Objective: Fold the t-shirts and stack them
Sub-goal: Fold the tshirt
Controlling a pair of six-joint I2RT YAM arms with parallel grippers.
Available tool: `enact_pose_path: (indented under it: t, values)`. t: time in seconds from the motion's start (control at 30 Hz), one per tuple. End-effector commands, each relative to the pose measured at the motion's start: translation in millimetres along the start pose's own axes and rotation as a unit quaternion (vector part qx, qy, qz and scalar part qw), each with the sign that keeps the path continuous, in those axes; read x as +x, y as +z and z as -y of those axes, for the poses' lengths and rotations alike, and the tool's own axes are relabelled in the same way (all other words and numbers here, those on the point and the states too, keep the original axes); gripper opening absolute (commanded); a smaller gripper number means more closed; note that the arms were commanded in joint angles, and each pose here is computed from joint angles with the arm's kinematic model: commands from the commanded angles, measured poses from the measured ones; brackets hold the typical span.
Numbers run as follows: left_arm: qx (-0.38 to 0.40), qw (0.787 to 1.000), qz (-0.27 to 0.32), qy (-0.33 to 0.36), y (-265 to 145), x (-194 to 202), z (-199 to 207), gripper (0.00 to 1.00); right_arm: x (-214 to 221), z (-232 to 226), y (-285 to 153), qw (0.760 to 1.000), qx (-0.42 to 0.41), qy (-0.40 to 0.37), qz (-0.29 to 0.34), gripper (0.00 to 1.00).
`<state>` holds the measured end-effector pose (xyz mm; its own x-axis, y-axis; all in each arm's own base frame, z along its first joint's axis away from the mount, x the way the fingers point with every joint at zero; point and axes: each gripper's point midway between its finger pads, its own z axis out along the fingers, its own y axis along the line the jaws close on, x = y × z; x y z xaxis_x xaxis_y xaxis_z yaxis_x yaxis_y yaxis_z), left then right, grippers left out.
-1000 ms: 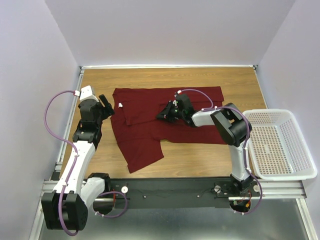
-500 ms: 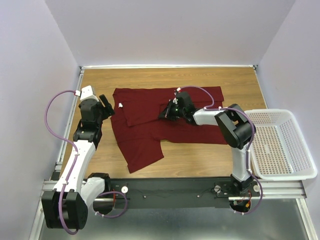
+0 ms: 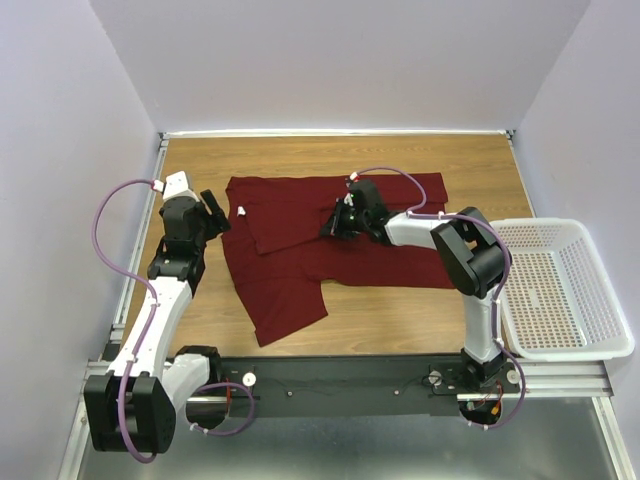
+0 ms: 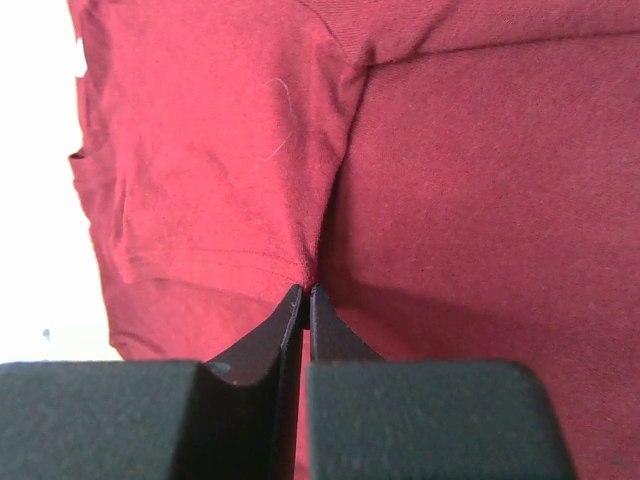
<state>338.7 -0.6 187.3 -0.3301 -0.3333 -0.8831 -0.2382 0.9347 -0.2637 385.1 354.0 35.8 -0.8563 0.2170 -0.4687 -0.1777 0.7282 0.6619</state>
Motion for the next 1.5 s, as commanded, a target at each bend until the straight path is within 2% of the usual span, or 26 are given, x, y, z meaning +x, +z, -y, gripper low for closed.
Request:
enact_pose_path:
  t: [0.0,0.17,0.43,0.57,0.83,1.07,1.1,1.27,1.3,1.33,1.37,1.47]
  values:
    - [0.018,1.0,-0.006,0.014,1,-2,8,0.77,-7,1,-4,0.999,0.022,-0.025,0.005,0.12]
    - [0.016,0.999,-0.027,0.023,5,7,6,0.78,-7,0,-4,0.999,0.023,-0.036,0.001,0.15]
    - [-0.012,0.999,-0.047,0.001,4,25,-5,0.74,-14,-8,-22,0.997,0.028,-0.067,0.001,0.38]
    - [-0.03,0.996,-0.085,-0.001,4,41,-12,0.74,-31,-2,-50,0.991,0.083,-0.106,0.027,0.46]
    - [-0.047,0.984,-0.17,-0.014,5,69,-12,0.73,-40,48,-120,0.96,0.217,-0.169,0.047,0.62]
    - [-0.027,0.98,-0.194,-0.032,27,71,9,0.65,-58,127,-168,0.948,0.295,-0.101,0.067,0.63]
    - [-0.03,0.976,-0.213,-0.03,36,81,9,0.63,-63,138,-173,0.946,0.304,-0.083,0.072,0.63]
    - [-0.02,0.97,-0.24,-0.029,68,93,20,0.56,-66,162,-169,0.941,0.327,-0.054,0.068,0.63]
    - [-0.023,0.967,-0.254,-0.027,74,103,18,0.5,-67,170,-169,0.936,0.341,-0.05,0.068,0.63]
    - [-0.025,0.966,-0.255,-0.027,79,104,19,0.5,-68,172,-168,0.935,0.345,-0.05,0.068,0.63]
    - [-0.026,0.965,-0.259,-0.021,83,107,17,0.42,-70,177,-169,0.932,0.352,-0.046,0.07,0.63]
    - [-0.035,0.962,-0.269,-0.007,100,117,14,0.41,-71,193,-165,0.928,0.366,-0.033,0.064,0.63]
